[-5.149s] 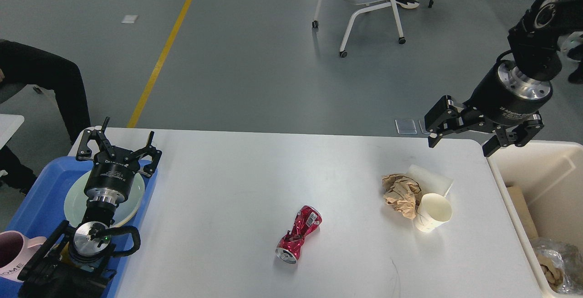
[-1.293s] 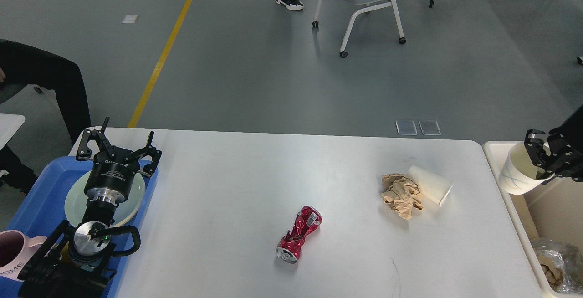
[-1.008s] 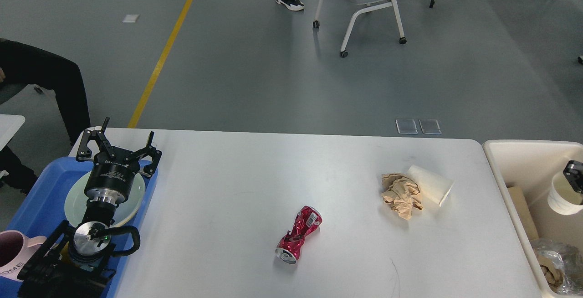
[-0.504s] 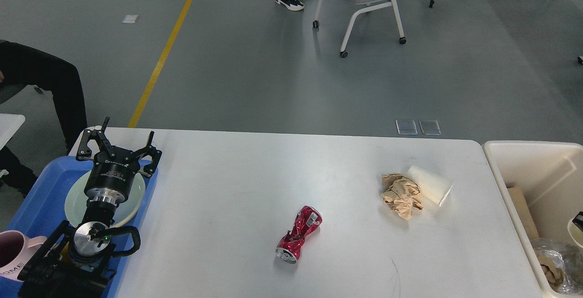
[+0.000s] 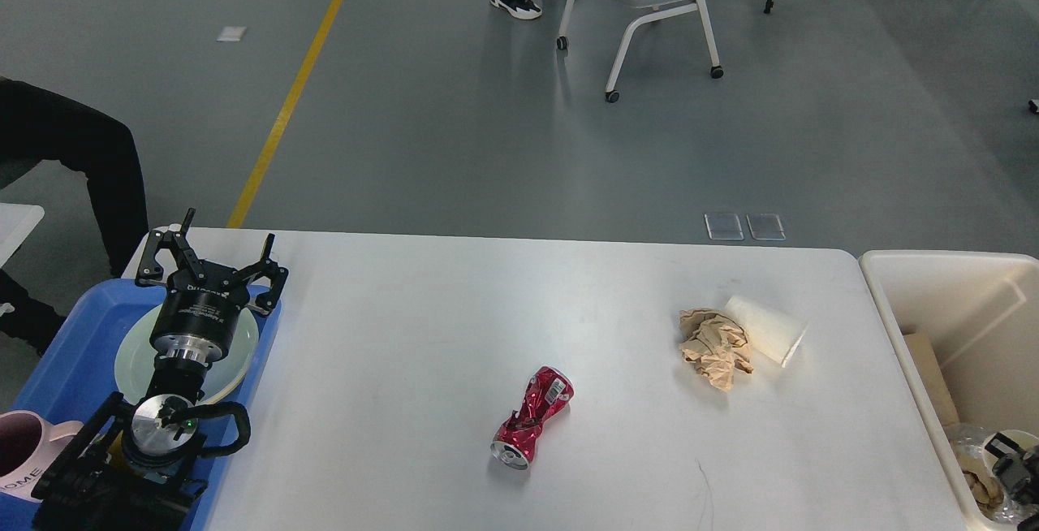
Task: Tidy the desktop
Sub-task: 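Drop the paper cup into the white bin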
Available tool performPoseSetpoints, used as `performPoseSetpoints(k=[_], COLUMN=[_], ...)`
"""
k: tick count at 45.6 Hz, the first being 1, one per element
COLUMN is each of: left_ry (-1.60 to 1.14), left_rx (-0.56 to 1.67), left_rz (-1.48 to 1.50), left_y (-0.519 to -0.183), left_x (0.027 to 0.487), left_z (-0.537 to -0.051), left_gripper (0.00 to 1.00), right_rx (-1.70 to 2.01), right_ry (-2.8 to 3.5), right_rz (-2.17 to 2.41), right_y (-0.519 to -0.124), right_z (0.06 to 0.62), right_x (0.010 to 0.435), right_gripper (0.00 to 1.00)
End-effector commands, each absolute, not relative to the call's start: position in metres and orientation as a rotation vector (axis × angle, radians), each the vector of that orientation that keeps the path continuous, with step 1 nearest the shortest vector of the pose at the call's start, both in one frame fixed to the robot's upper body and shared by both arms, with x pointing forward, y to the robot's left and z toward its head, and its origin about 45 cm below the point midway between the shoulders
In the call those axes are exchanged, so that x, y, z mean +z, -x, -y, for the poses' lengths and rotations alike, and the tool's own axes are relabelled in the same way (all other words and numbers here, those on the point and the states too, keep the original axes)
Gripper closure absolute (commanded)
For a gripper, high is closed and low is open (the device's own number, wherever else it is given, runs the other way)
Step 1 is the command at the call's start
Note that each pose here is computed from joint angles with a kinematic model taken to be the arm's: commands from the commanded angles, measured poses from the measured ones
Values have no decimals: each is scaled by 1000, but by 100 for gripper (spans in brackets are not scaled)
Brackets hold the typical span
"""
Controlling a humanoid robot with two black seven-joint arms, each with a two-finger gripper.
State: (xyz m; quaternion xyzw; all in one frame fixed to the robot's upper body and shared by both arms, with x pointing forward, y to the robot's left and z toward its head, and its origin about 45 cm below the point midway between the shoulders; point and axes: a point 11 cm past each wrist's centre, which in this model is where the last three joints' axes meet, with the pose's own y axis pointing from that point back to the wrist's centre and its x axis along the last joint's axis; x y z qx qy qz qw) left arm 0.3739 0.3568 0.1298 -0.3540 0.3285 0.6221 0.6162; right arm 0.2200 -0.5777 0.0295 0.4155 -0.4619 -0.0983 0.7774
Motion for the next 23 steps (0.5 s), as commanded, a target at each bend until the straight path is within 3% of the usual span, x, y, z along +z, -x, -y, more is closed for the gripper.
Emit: performPoseSetpoints(k=[1,8,9,12,14,15,17,23], left_ry=[815,814,815,814,814,815,816,815], left_rx=[1433,1434,1433,1434,1434,1433,1432,1433], left_rz=[-756,-757,-756,-757,-757,-756,-757,-756], left_y=[-374,-373,-374,-373,-373,-374,-374,-374], left_x=[130,129,130,129,129,130,130,130], left_z=[-357,-357,-357,-357,-357,-357,-356,-357], left_gripper=[4,4,4,4,4,4,4,4], right_rx=[-204,-207,-203,-187,-169,-160,-149,-145], right_ry=[-899,-900,-898,-890,-880,-876,-871,-869], right_rz=[1004,1001,1005,1014,1027,1035,1043,1050], right_y=[-221,-219,-220,-221,-224,-225,-227,-228], right_z=[573,573,573,574,575,575,576,576], right_x=[26,24,25,27,29,30,31,32], right_gripper=[100,100,96,44,16,7,0,0])
